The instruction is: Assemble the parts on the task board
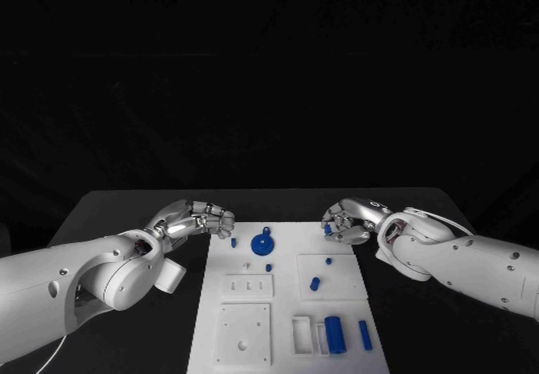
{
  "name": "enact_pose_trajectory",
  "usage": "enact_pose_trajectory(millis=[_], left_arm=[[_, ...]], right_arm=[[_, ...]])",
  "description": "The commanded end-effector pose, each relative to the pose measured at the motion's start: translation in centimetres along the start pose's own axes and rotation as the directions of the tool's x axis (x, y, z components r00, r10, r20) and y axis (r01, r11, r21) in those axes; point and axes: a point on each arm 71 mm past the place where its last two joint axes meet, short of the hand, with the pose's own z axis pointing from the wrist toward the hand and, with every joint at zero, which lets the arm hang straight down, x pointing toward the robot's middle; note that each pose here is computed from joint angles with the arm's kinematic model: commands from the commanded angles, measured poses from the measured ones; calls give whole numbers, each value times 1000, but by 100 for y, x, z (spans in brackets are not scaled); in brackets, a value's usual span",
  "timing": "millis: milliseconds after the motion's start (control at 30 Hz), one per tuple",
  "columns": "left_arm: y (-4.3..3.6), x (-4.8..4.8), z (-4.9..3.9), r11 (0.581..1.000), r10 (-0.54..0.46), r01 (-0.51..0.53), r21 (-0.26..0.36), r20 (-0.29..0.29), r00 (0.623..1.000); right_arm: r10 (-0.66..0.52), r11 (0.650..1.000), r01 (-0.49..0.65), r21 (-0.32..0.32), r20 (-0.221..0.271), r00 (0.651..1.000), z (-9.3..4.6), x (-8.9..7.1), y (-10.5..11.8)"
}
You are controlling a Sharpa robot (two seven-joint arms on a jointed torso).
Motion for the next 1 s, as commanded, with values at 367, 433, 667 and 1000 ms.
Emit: enact_pose_trajectory(millis=[367,433,667,1000], left_arm=[[71,153,156,988,-20,20,-156,7,1000],[83,173,179,983,-39,41,-177,15,999],[103,257,250,973,-66,67,-222,12,998],[98,348,307,969,-56,57,-239,11,998]], right_arm=[[-141,990,141,3,25,990,240,-134,678],[-151,988,151,-14,29,988,273,-111,795],[-160,986,162,-48,32,987,369,-37,1082],[-170,981,172,-86,29,985,455,42,1383]])
